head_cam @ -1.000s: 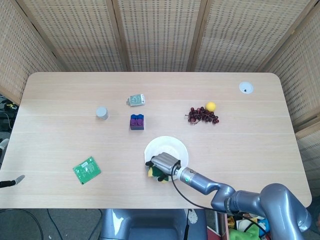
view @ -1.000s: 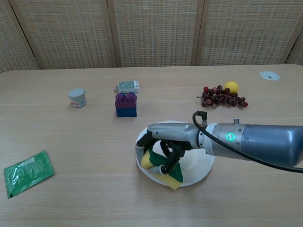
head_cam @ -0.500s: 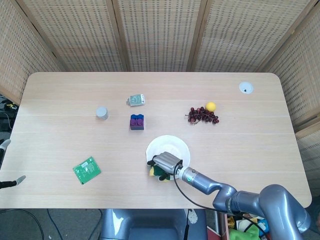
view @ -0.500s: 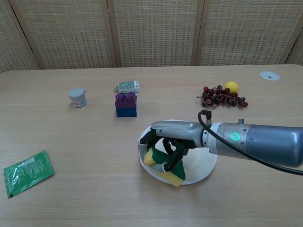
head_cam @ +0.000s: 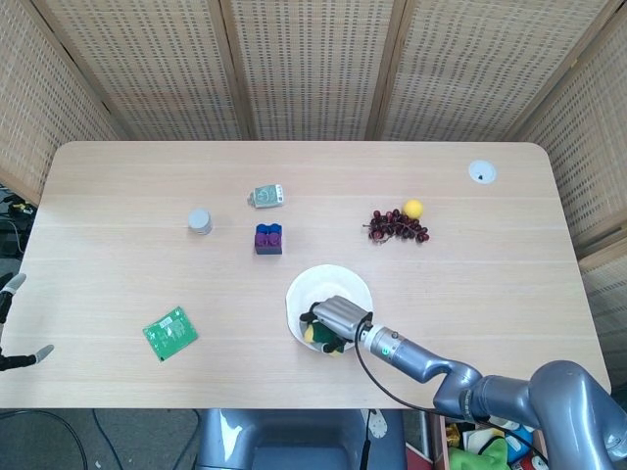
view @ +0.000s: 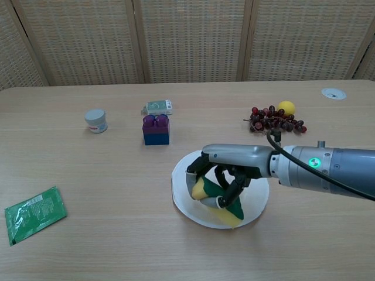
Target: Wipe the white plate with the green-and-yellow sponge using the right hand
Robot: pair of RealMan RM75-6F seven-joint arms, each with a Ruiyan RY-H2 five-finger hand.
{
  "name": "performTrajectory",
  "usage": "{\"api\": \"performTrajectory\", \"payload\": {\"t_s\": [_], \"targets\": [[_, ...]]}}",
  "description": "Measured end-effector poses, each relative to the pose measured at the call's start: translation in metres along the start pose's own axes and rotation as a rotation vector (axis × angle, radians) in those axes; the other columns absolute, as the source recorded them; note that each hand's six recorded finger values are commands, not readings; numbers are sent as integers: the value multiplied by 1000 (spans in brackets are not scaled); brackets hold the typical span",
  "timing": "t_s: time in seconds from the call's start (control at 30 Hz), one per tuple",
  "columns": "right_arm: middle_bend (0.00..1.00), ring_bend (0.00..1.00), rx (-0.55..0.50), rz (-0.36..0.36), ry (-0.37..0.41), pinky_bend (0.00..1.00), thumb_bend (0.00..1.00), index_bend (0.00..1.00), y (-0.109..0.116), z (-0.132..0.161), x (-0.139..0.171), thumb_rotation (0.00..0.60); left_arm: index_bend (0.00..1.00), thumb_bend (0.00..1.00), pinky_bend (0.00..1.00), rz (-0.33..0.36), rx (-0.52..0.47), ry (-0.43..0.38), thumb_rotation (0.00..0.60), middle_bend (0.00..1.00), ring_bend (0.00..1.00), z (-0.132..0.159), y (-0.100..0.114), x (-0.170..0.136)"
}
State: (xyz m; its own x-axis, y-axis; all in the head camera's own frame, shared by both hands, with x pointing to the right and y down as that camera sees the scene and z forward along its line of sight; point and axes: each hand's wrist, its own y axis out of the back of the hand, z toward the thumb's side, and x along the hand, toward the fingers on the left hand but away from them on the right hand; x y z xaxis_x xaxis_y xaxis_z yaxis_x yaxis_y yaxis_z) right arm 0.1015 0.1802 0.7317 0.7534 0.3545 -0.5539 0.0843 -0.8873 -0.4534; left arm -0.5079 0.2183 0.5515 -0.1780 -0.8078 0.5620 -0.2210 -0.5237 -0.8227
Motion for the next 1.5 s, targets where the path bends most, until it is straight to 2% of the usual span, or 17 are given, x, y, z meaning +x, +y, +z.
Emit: {"api": "performTrajectory", "payload": {"t_s": [0.27,0.67,0.93,1.27,1.5], "targets": [[523,334,-8,18,-2,623,434,496,-12,0,-5,600,0,0,0,-2,1,2,600,0,0,0,-1,1],[525,334,0,27,-36,623,438,498,-17,-11,-8,600,0,0,0,-9,4,4,600,0,0,-1,-3,2],[525,334,-10,15,-25,623,443,499,-16,-10,-7,600,0,0,0,-14,6,-1,600,0,0,1,-4,1],[526,334,-23,-57,21,623,444,499,8,9,-12,600,0,0,0,-10,0,-7,600,0,0,2,-2,0],[529,334,-18,-22,-7,623,445,504,-3,8,-16,600,0,0,0,-8,-2,-5,600,0,0,0,-1,0]]}}
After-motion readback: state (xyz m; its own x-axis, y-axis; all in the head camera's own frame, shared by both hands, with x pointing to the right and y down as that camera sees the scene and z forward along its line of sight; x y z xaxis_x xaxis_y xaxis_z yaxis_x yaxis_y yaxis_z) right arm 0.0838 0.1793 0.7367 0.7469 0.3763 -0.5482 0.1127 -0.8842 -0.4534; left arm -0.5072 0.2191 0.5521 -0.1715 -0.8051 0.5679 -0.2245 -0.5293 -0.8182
